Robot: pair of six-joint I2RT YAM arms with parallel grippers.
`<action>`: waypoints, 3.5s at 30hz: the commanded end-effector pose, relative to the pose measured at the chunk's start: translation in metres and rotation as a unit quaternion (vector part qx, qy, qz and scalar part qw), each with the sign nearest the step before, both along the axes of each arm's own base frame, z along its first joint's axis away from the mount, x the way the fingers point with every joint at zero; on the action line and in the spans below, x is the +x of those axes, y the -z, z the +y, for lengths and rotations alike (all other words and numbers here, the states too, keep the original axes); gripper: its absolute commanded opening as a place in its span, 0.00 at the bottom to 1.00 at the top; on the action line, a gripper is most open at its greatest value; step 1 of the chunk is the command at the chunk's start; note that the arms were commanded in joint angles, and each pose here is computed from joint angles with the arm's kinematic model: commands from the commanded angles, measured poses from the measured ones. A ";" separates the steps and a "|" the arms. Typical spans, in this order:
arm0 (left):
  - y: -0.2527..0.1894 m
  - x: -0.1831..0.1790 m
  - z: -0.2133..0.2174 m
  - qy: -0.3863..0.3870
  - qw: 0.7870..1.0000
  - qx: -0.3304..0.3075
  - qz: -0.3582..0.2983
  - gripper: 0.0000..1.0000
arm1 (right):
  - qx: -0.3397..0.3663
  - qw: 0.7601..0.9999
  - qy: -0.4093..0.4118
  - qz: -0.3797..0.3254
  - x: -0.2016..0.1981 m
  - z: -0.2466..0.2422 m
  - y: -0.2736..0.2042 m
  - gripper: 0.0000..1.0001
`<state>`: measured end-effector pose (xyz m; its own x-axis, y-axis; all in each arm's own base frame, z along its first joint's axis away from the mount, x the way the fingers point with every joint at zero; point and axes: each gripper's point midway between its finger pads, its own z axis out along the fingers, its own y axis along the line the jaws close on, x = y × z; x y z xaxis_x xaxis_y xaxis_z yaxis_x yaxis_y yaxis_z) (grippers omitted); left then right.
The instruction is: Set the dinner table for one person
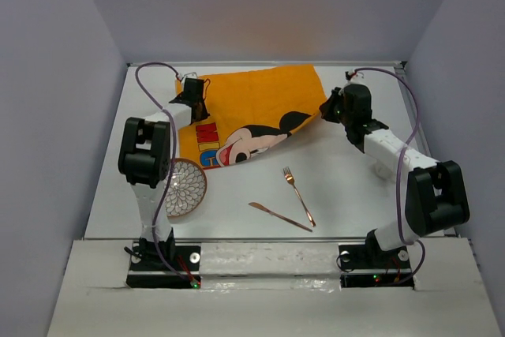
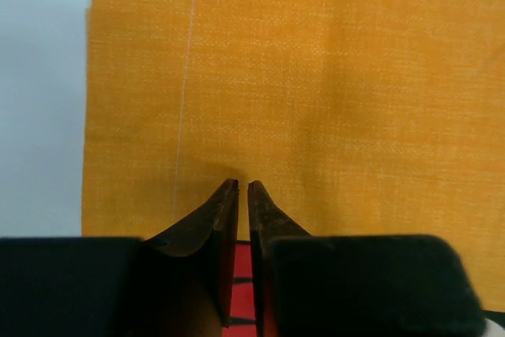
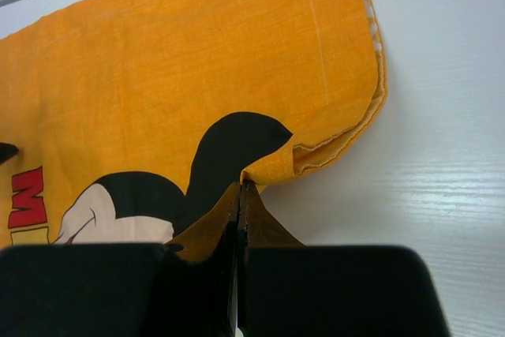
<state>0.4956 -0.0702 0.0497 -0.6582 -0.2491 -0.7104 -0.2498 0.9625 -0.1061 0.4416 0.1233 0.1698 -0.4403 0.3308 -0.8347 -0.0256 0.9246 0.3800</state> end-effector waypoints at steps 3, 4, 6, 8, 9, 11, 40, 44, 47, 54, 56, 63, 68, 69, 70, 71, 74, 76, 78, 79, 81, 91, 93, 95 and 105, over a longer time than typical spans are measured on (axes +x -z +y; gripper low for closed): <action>0.016 0.003 -0.007 0.026 0.999 0.009 0.036 0.40 | 0.019 0.998 -0.002 -0.052 0.012 0.001 -0.030 0.00; 0.023 0.003 -0.008 0.030 0.998 0.008 0.048 0.38 | 0.020 0.998 -0.002 -0.051 0.013 0.001 -0.029 0.00; 0.033 0.012 -0.015 0.040 0.997 0.003 0.059 0.35 | 0.023 0.998 -0.003 -0.051 0.015 0.003 -0.027 0.00; 0.027 0.027 -0.022 0.046 0.998 -0.005 0.053 0.28 | 0.024 0.999 0.003 -0.048 0.017 -0.002 -0.026 0.00; 0.034 0.032 -0.028 0.053 0.997 -0.011 0.056 0.26 | 0.027 0.998 0.004 -0.048 0.017 -0.001 -0.026 0.00; 0.033 0.055 -0.043 0.066 0.996 -0.036 0.051 0.25 | 0.038 0.998 0.009 -0.049 0.017 -0.004 -0.028 0.00; -0.236 0.093 -0.024 0.082 0.990 -0.039 -0.109 0.66 | 0.051 0.997 -0.042 -0.048 0.032 0.015 -0.027 0.00; -0.327 0.054 -0.040 0.074 0.978 -0.019 -0.194 0.65 | 0.057 0.996 -0.053 -0.050 0.032 0.019 -0.030 0.00; -0.405 0.001 -0.043 0.031 0.958 0.026 -0.282 0.66 | 0.059 0.995 -0.056 -0.052 0.031 0.020 -0.031 0.00; -0.314 -0.135 -0.017 0.015 0.934 -0.064 -0.352 0.85 | 0.073 0.993 -0.075 -0.058 0.025 0.027 -0.041 0.00; -0.272 -0.140 -0.015 0.012 0.948 -0.069 -0.312 0.88 | 0.078 0.992 -0.084 -0.057 0.023 0.030 -0.042 0.00; -0.147 -0.126 0.006 -0.012 0.973 -0.104 -0.207 0.84 | 0.083 0.991 -0.090 -0.061 0.016 0.031 -0.045 0.00; -0.086 -0.107 0.021 -0.031 0.985 -0.100 -0.136 0.83 | 0.082 0.991 -0.092 -0.059 0.015 0.032 -0.044 0.00; -0.079 -0.104 0.025 -0.039 0.986 -0.101 -0.126 0.82 | 0.082 0.991 -0.092 -0.058 0.016 0.032 -0.042 0.00; -0.067 -0.099 0.027 -0.043 0.987 -0.102 -0.115 0.81 | 0.082 0.991 -0.093 -0.058 0.015 0.032 -0.042 0.00; -0.062 -0.097 0.030 -0.046 0.987 -0.102 -0.112 0.80 | 0.083 0.991 -0.093 -0.056 0.016 0.032 -0.041 0.00; -0.041 -0.091 0.027 -0.042 0.990 -0.108 -0.085 0.79 | 0.085 0.990 -0.096 -0.054 0.016 0.033 -0.040 0.00; -0.022 -0.087 0.025 -0.037 0.992 -0.107 -0.056 0.77 | 0.085 0.990 -0.096 -0.053 0.017 0.034 -0.039 0.00; -0.003 -0.083 0.024 -0.033 0.994 -0.104 -0.028 0.75 | 0.085 0.990 -0.097 -0.053 0.017 0.034 -0.039 0.00; 0.005 -0.083 0.024 -0.032 0.994 -0.099 -0.012 0.74 | 0.084 0.990 -0.097 -0.054 0.018 0.034 -0.039 0.00; 0.014 -0.078 0.025 -0.033 0.995 -0.093 0.000 0.72 | 0.084 0.990 -0.097 -0.054 0.018 0.034 -0.039 0.00; 0.031 -0.044 0.019 -0.021 0.995 -0.093 0.019 0.00 | 0.076 0.992 -0.085 -0.058 0.019 0.029 -0.040 0.00; 0.026 -0.026 0.017 -0.017 0.995 -0.095 0.008 0.00 | 0.073 0.992 -0.084 -0.059 0.018 0.028 -0.041 0.00; 0.005 0.003 0.014 -0.013 0.995 -0.096 -0.024 0.00 | 0.069 0.993 -0.079 -0.061 0.020 0.026 -0.041 0.00; -0.026 0.079 -0.009 0.016 0.987 -0.143 -0.070 0.00 | 0.047 0.996 -0.054 -0.048 0.034 0.015 -0.023 0.00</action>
<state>0.5605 -0.0685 0.0347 -0.6100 -0.4127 -0.6764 -0.2406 0.9098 -0.3381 0.4568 0.1462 0.1776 -0.4710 0.3695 -0.8010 -0.1582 0.8579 0.4888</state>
